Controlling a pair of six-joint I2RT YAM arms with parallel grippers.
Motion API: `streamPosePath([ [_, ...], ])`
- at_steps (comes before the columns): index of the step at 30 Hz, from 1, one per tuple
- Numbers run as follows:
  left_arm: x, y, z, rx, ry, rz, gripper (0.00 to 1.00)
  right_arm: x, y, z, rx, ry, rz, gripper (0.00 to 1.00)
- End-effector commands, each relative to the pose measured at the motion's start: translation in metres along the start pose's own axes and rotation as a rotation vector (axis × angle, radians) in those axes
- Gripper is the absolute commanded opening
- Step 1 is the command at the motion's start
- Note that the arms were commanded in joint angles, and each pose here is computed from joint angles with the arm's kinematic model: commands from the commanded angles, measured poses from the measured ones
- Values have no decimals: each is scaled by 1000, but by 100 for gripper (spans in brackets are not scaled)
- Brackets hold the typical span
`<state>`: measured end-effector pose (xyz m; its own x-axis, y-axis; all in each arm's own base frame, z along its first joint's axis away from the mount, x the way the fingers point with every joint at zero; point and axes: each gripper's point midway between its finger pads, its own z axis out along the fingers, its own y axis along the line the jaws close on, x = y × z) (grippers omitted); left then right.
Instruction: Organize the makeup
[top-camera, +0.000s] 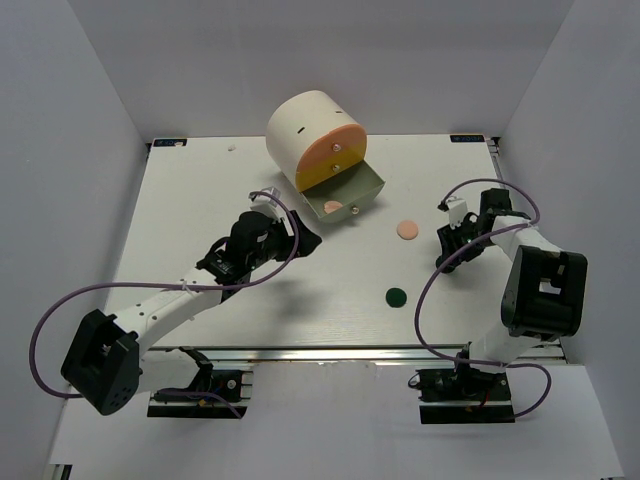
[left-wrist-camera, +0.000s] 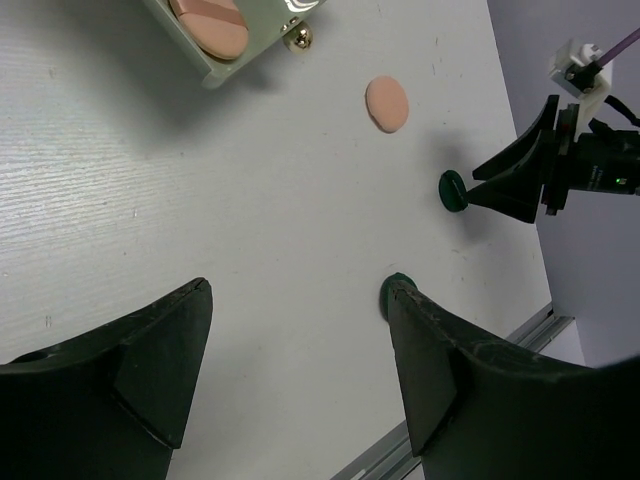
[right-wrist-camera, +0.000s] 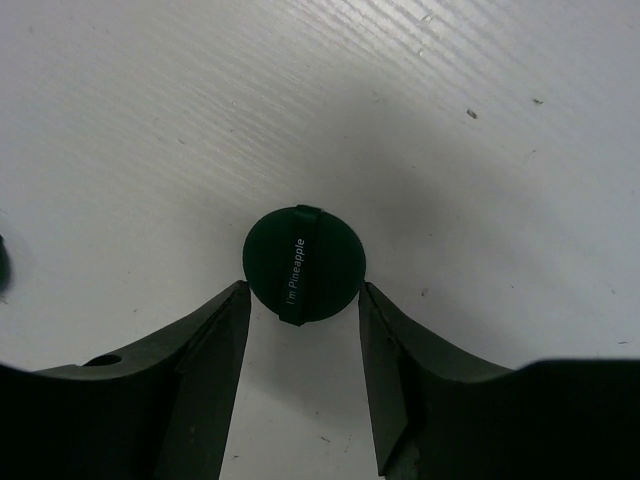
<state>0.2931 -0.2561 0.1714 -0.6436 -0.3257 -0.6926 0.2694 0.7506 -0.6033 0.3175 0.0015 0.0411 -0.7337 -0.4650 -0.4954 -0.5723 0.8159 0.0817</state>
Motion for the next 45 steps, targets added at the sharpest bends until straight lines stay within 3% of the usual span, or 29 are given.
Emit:
streamPosePath([
  [1, -5, -6, -4, 25, -18, -3, 81, 6, -6, 3, 10, 35, -4, 53],
  [17, -3, -3, 1, 12, -7, 0, 81, 24, -11, 29, 31, 94, -19, 48],
  [19, -3, -3, 1, 14, -8, 1, 81, 27, -8, 31, 18, 98, -14, 44],
  [25, -3, -2, 2, 8, -10, 0, 81, 21, 2, 30, -42, 74, -26, 8],
  [26, -3, -1, 2, 6, -12, 0, 81, 16, 2, 28, -48, 57, -32, 1],
  [27, -3, -1, 2, 5, -11, 0, 81, 7, 2, 23, -48, 31, -47, 0],
  [33, -4, 1, -1, -4, -20, 0, 81, -68, 9, -11, -102, -188, -121, 0],
  [39, -6, 2, -5, -14, -31, 0, 82, -154, 44, -42, -178, -410, -237, 0],
  [45, -9, 9, -10, -48, -56, -7, 82, -238, 89, -38, -166, -526, -285, 0],
])
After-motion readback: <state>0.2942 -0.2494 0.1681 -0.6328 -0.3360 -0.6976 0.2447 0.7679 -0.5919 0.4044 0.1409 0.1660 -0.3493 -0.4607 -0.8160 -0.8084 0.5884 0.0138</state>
